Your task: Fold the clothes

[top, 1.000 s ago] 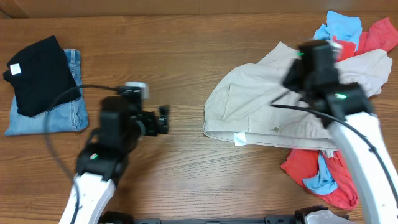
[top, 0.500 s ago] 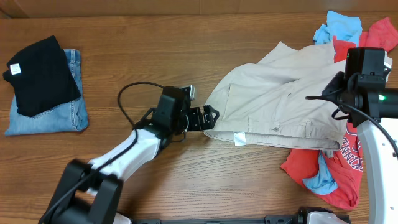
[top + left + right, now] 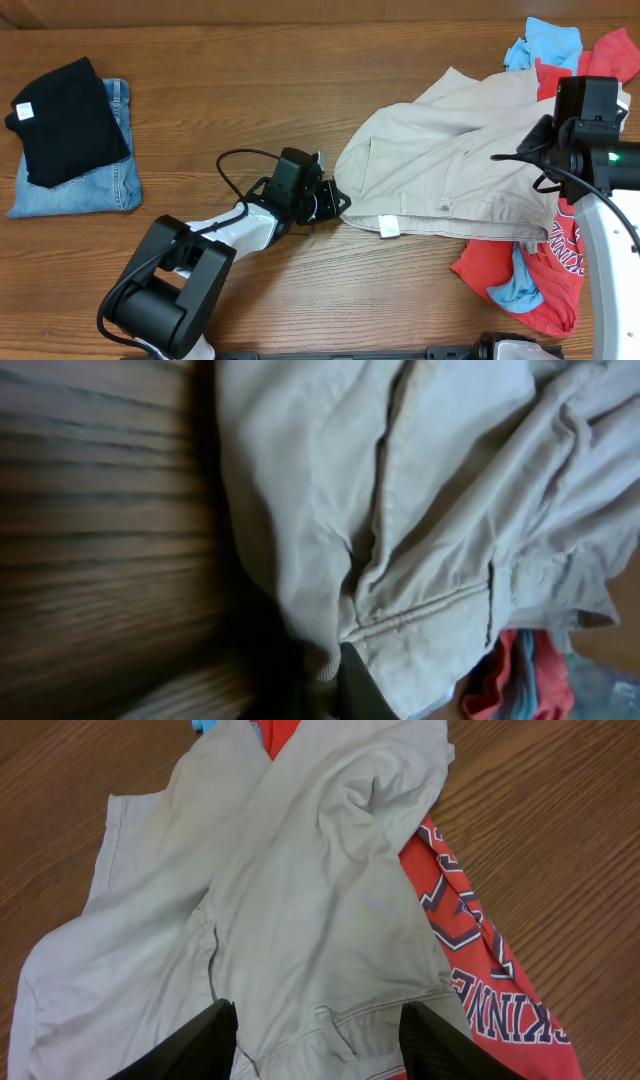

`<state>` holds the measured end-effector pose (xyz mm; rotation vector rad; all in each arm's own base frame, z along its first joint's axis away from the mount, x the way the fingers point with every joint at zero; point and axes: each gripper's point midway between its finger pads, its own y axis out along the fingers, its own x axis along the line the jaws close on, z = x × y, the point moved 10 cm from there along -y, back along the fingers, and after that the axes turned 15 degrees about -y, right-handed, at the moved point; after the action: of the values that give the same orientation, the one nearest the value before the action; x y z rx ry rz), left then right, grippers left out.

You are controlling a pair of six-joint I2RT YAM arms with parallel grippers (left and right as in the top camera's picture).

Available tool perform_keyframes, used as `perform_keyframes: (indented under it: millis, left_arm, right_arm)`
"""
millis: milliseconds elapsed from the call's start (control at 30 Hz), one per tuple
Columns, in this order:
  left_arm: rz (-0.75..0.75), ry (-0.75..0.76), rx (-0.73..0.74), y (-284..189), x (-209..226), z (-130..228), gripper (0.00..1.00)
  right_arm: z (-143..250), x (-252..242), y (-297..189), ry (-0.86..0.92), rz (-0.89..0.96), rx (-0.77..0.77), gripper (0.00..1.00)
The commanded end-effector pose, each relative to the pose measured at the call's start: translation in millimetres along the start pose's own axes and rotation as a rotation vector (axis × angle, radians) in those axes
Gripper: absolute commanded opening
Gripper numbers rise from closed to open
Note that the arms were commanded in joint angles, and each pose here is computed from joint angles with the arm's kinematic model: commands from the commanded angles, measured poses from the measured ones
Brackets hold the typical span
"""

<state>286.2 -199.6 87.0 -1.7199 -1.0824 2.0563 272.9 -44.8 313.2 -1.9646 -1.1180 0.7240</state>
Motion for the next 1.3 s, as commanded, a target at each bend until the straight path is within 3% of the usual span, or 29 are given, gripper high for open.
perform_keyframes:
  millis: [0,100,300,433,700,867,967,1033,1067,1100,1133,1167,1267]
  left_arm:
    - [0.086,0.030,0.043,-7,-19,-5,0.04]
    - [0.209,0.097,-0.014,-39,-56,-27,0.04]
    - [0.422,0.361,-0.362,-147,-163,-82,0.04]
    - [0.272,0.347,-0.547,-191,-174,-112,0.04]
    - [-0.259,0.248,-0.647,-187,-105,-132,0.06]
    - [-0.405,0.275,-0.734,-179,-85,-156,0.04]
    - [-0.400,0.265,-0.789,-179,-78,-174,0.08]
    - [-0.390,0.252,-0.821,-183,-73,-184,0.13]
    - [-0.386,0.239,-0.840,-188,-70,-189,0.21]
    - [-0.386,0.224,-0.854,-193,-67,-193,0.43]
    - [-0.384,0.206,-0.859,-198,-63,-195,0.80]
    - [-0.375,0.198,-0.846,-201,-62,-196,1.00]
    - [-0.291,0.190,-0.685,-203,-63,-189,1.00]
  right_arm:
    - [-3,-3,-5,0.004,0.010,-0.025,0.56]
    - [-2,-3,-5,-0.001,0.011,-0.017,0.56]
    - [1,-4,-5,-0.028,0.016,0.003,0.56]
    - [2,-2,-4,-0.035,-0.001,0.021,0.56]
    - [11,6,22,-0.086,-0.004,0.120,0.57]
    - [10,16,45,-0.096,-0.033,0.180,0.58]
    - [12,20,59,-0.107,-0.025,0.220,0.58]
    - [13,23,67,-0.114,-0.018,0.244,0.58]
    - [14,24,71,-0.120,-0.015,0.257,0.58]
    - [14,25,75,-0.125,-0.012,0.268,0.58]
    - [15,26,79,-0.135,-0.012,0.279,0.58]
    - [15,27,83,-0.146,-0.012,0.285,0.58]
    - [16,31,94,-0.158,-0.013,0.304,0.58]
